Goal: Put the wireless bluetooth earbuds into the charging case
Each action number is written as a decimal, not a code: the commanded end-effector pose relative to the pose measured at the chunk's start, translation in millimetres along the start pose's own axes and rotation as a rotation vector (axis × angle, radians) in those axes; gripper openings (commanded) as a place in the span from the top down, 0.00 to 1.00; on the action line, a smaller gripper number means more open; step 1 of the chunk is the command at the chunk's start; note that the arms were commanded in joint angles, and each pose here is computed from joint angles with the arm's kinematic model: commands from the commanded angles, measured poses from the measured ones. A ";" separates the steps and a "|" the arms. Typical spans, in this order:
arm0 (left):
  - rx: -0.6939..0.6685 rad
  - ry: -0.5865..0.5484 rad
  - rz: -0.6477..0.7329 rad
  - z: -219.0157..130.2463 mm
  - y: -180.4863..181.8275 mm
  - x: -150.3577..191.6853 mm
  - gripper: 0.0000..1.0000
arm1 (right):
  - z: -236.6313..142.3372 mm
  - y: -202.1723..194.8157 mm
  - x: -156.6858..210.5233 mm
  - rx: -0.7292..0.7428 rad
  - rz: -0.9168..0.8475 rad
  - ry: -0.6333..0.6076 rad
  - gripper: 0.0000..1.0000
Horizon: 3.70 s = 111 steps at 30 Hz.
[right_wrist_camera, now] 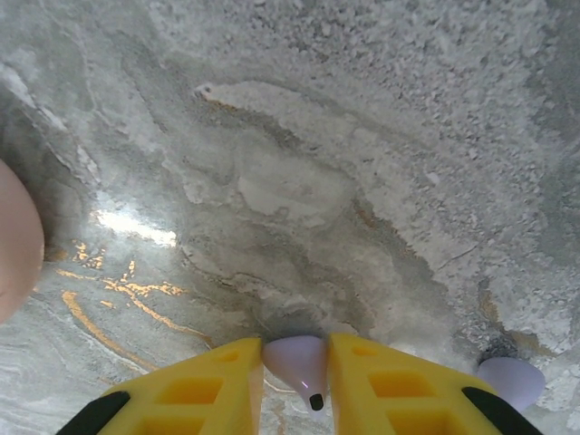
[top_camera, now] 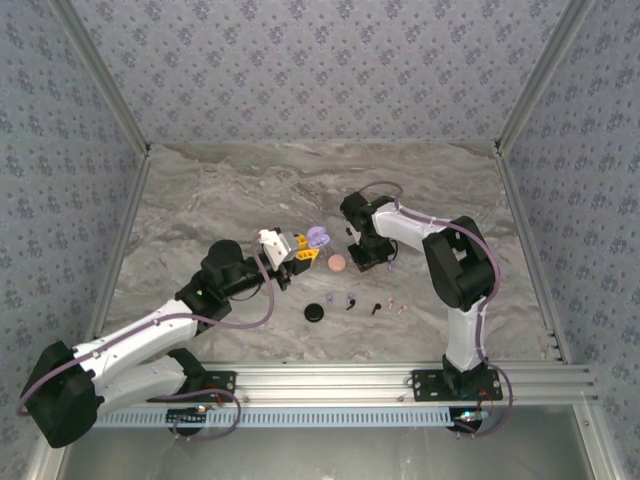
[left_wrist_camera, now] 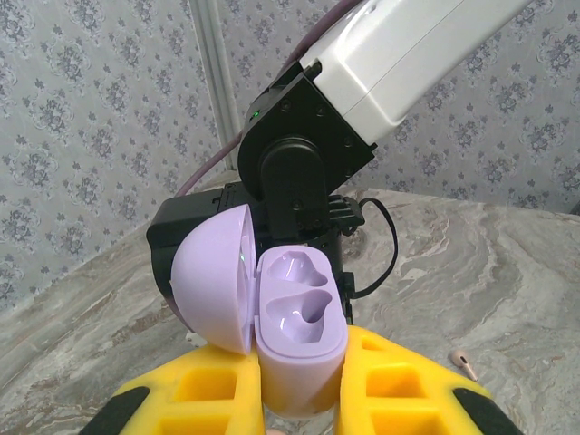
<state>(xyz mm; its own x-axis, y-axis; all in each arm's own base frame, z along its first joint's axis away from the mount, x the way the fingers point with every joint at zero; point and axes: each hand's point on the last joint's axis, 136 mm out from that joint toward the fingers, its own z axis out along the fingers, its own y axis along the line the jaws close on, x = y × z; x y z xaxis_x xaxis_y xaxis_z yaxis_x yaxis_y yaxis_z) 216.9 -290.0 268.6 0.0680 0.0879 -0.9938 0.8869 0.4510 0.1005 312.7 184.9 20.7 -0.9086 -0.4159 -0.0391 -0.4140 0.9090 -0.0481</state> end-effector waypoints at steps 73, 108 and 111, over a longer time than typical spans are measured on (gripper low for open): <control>0.085 -0.044 -0.118 44.7 -9.4 -13.2 1.00 | -256.8 103.7 14.0 -0.569 -0.216 -0.977 0.80; 0.030 -0.005 -0.098 40.1 -2.9 -0.1 1.00 | -222.2 -34.7 47.6 -0.231 0.241 -0.771 0.43; 0.028 0.001 -0.093 39.6 -2.5 1.5 1.00 | -186.6 -47.9 57.2 -0.217 0.308 -0.624 0.42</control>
<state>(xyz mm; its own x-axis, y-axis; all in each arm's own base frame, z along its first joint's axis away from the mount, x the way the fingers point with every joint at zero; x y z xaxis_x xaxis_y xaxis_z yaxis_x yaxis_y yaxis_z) 234.5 -328.7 244.4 -0.0757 0.0815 -0.9938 0.9038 0.4267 -0.0339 283.3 146.9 248.3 -0.6810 -0.0312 -0.7316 -0.3326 0.9033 0.2711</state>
